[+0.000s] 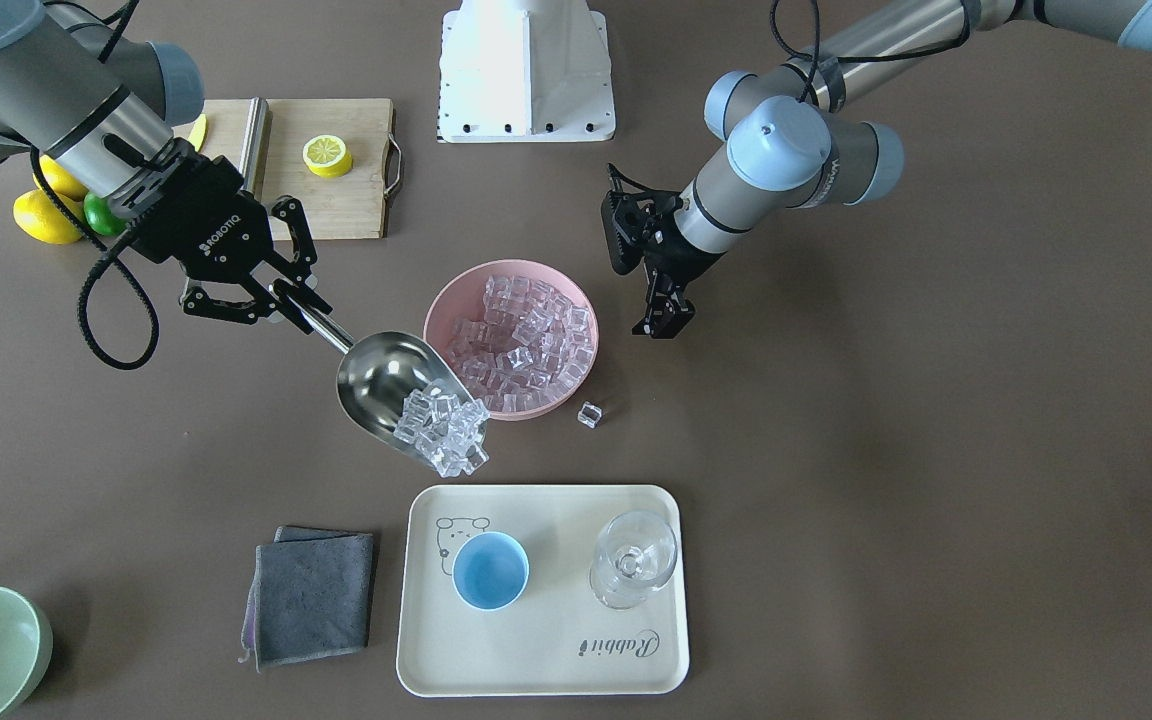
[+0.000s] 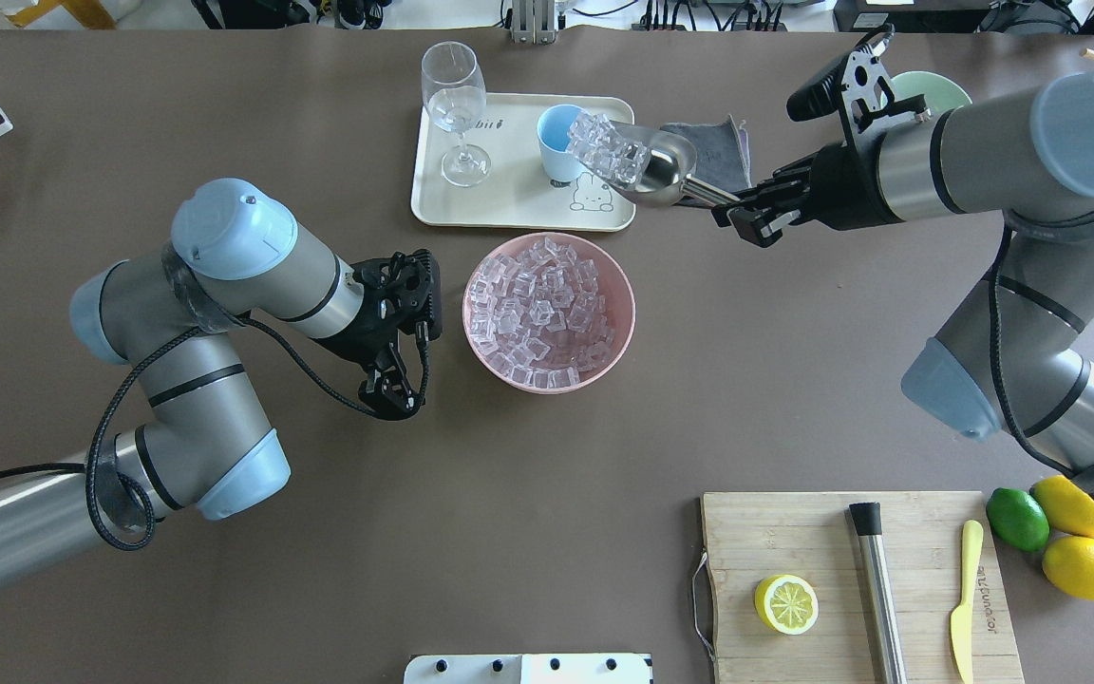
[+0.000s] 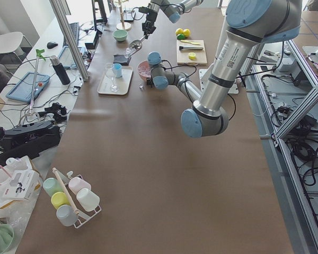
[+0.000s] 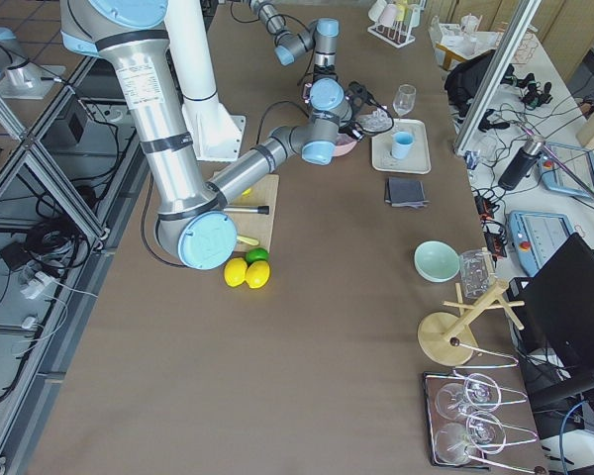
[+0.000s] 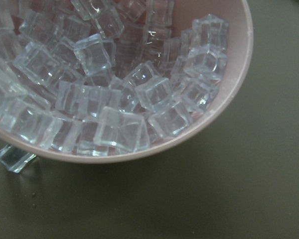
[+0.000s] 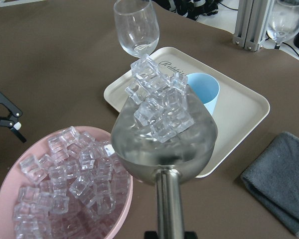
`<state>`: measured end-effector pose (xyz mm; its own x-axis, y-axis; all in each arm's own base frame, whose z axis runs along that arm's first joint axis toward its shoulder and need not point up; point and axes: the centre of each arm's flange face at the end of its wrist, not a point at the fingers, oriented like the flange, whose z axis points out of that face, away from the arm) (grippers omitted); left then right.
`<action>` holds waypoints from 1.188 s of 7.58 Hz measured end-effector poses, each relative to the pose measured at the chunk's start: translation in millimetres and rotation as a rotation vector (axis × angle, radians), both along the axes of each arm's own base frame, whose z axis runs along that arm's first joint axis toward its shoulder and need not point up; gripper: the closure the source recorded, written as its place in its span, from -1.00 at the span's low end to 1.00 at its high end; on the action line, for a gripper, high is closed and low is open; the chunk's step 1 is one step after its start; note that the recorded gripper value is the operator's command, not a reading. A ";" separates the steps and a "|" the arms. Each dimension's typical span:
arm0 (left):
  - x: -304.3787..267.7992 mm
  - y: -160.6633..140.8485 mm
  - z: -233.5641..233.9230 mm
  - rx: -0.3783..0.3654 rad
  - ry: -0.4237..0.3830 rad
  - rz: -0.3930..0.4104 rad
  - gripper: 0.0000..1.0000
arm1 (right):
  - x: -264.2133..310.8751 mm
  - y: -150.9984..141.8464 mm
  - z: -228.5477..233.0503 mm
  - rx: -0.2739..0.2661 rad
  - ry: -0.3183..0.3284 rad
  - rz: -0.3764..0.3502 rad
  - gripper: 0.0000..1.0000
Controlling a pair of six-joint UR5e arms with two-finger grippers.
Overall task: Put ice in cup with scoop
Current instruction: 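Tip the scoop over the light-blue cup with the right gripper while the left arm withdraws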
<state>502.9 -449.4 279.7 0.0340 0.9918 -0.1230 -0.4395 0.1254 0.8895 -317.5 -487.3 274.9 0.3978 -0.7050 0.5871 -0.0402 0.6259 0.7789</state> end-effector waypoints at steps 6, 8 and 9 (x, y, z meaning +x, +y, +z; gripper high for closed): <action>-28.7 -6.8 -22.9 0.068 -0.293 -0.006 -0.99 | -23.6 -66.7 -25.0 -0.070 0.100 0.095 1.00; -44.4 -11.1 -10.2 -0.040 -0.333 -0.092 -0.99 | -27.9 -71.9 -23.3 -0.091 0.127 0.074 1.00; -54.3 -10.3 -1.3 -0.131 -0.339 -0.160 -0.99 | -26.5 -77.6 -25.9 -0.111 0.172 0.044 1.00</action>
<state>448.6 -459.7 278.4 0.2468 0.9475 -0.2031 -0.6711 0.3183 0.6696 -344.0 -564.9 249.1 0.5277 -0.6194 0.5812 0.0585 0.7091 0.7027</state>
